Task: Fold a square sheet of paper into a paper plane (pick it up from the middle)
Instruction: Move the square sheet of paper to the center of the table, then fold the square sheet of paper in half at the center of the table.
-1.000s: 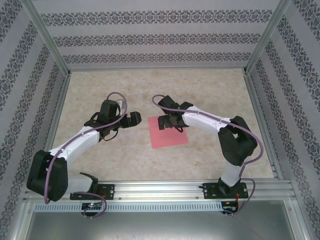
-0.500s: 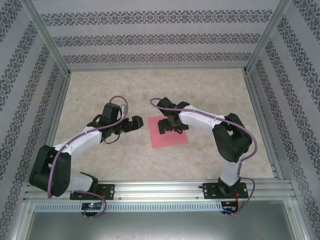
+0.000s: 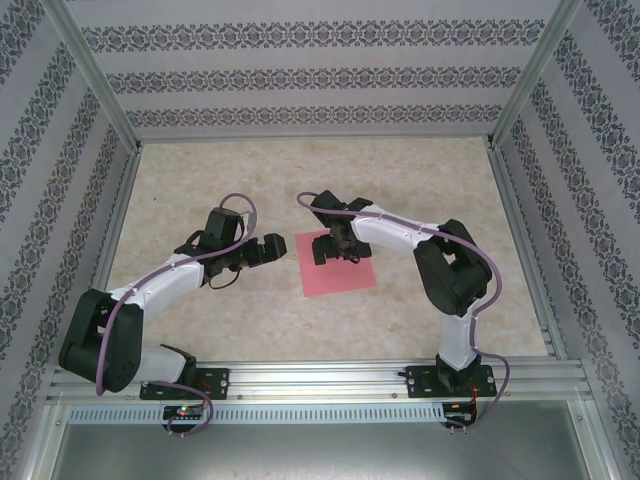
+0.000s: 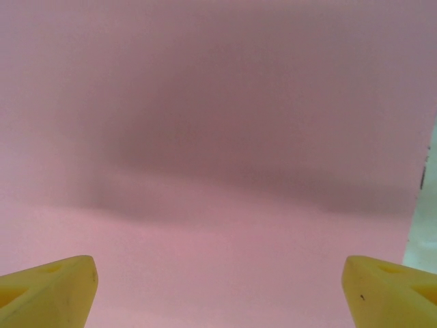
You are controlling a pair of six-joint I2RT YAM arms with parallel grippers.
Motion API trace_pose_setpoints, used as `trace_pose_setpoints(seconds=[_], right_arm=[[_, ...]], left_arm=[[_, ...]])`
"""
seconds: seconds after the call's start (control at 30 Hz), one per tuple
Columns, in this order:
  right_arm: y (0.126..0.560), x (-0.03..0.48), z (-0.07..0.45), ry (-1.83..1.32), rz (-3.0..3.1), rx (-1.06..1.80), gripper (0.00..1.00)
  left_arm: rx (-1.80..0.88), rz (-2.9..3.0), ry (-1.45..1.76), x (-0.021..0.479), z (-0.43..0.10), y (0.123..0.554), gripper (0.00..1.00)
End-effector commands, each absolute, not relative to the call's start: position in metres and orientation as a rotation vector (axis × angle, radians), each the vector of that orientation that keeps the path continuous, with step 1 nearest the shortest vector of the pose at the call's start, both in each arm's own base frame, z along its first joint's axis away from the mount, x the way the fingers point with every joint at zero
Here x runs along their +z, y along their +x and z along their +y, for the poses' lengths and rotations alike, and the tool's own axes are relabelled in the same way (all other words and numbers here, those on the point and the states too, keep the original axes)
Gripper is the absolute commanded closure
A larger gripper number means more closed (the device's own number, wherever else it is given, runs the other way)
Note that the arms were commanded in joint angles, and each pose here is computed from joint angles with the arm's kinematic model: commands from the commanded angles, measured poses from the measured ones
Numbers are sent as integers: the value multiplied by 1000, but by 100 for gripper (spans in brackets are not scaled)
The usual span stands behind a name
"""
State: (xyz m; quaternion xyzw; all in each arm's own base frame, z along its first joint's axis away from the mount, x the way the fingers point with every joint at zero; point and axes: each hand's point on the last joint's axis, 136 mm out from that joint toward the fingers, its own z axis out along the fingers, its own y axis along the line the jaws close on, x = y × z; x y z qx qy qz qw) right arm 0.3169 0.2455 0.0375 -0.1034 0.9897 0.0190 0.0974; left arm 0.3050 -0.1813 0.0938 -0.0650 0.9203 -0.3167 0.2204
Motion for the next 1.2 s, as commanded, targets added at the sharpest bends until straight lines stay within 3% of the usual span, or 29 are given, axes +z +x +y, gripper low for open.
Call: trace_pose_setpoints(seconds=[0.0,0.43,0.73,1.17], right_arm=[[318,30,253,-299,2950,59,7],[299,-8,248,-321,3048,-30,6],[325,47,260,-293,2922,12,4],[306,-8,253,-269,3040,-36,4]], left_arm=[[-897,2539,-167,95,-183,309,0],[-887,2569,-144,88,-184,308,0],[-889,2576,-129,87,-186,310,0],[-887,2589,-115,83,-186,308,0]])
